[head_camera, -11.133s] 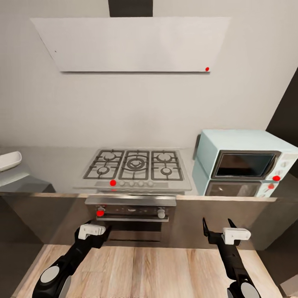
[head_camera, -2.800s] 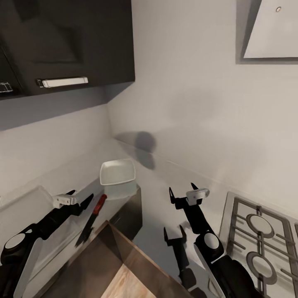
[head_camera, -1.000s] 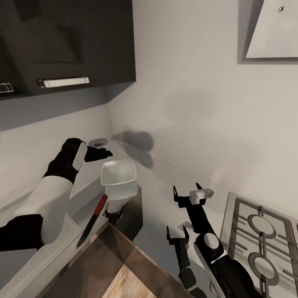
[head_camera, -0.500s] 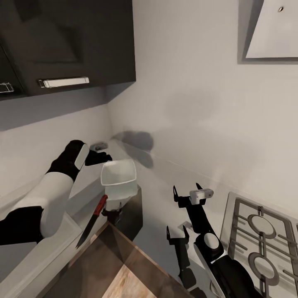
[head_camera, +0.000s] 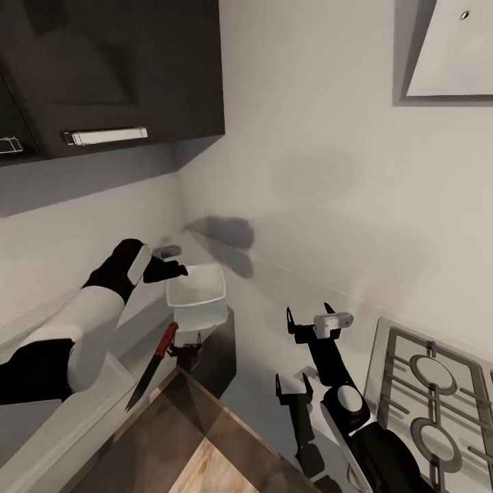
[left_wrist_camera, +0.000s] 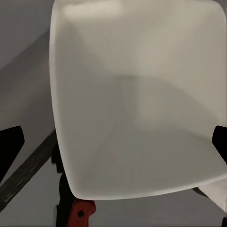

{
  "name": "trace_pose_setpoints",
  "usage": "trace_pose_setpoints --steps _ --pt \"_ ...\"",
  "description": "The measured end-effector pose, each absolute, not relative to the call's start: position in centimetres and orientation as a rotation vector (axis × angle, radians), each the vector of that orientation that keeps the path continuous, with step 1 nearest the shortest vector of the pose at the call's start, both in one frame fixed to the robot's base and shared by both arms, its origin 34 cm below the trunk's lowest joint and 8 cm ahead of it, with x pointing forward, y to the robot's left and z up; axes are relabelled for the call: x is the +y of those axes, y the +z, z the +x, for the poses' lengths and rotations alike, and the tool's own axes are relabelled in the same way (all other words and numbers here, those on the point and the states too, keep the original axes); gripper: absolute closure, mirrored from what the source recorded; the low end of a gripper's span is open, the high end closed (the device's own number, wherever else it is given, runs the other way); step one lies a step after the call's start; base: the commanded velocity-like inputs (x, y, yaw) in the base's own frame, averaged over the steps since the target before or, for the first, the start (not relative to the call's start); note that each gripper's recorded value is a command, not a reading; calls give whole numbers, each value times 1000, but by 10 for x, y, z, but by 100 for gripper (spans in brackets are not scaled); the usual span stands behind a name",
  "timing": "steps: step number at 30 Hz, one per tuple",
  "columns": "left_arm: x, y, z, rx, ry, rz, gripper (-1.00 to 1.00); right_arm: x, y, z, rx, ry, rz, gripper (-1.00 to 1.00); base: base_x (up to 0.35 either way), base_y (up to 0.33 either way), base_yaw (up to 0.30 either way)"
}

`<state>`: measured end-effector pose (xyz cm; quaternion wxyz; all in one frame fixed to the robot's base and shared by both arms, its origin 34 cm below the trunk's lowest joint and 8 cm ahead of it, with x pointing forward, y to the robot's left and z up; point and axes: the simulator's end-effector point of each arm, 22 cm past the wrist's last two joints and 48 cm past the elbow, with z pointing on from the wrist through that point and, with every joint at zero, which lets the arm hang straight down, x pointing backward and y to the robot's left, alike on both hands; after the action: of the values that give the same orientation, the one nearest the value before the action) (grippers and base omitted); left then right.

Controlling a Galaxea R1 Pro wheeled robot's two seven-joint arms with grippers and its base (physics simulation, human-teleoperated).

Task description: In the kitchen, take the Vidalia onion out of the sink, dice it on the chopping board with the paring knife, put the diced onion into the bowl on the countertop, then place both the paring knife and the chopping board into the sink.

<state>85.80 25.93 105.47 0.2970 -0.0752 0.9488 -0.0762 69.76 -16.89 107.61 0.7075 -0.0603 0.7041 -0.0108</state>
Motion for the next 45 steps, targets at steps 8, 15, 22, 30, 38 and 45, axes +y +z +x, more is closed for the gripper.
trace_pose_setpoints --steps 8,15,22,30,38,45 --pt "258 1041 851 2557 -204 -204 -100 -169 1076 698 1564 -24 -134 -100 0 0 0" --pt "260 1035 853 2547 -198 -211 -100 -169 1076 698 1564 -24 -134 -100 0 0 0" --pt "263 1022 852 2542 -189 -226 -100 -169 1076 698 1564 -24 -133 -100 0 0 0" --pt "273 1008 847 2554 -175 -250 -100 -169 1076 698 1564 -25 -133 -100 0 0 0" --pt "292 1006 850 2525 -149 -280 -100 -169 1076 698 1564 -24 -133 -100 0 0 0" --pt "299 1005 849 2524 -145 -293 -100 -169 1076 698 1564 -24 -133 -100 0 0 0"
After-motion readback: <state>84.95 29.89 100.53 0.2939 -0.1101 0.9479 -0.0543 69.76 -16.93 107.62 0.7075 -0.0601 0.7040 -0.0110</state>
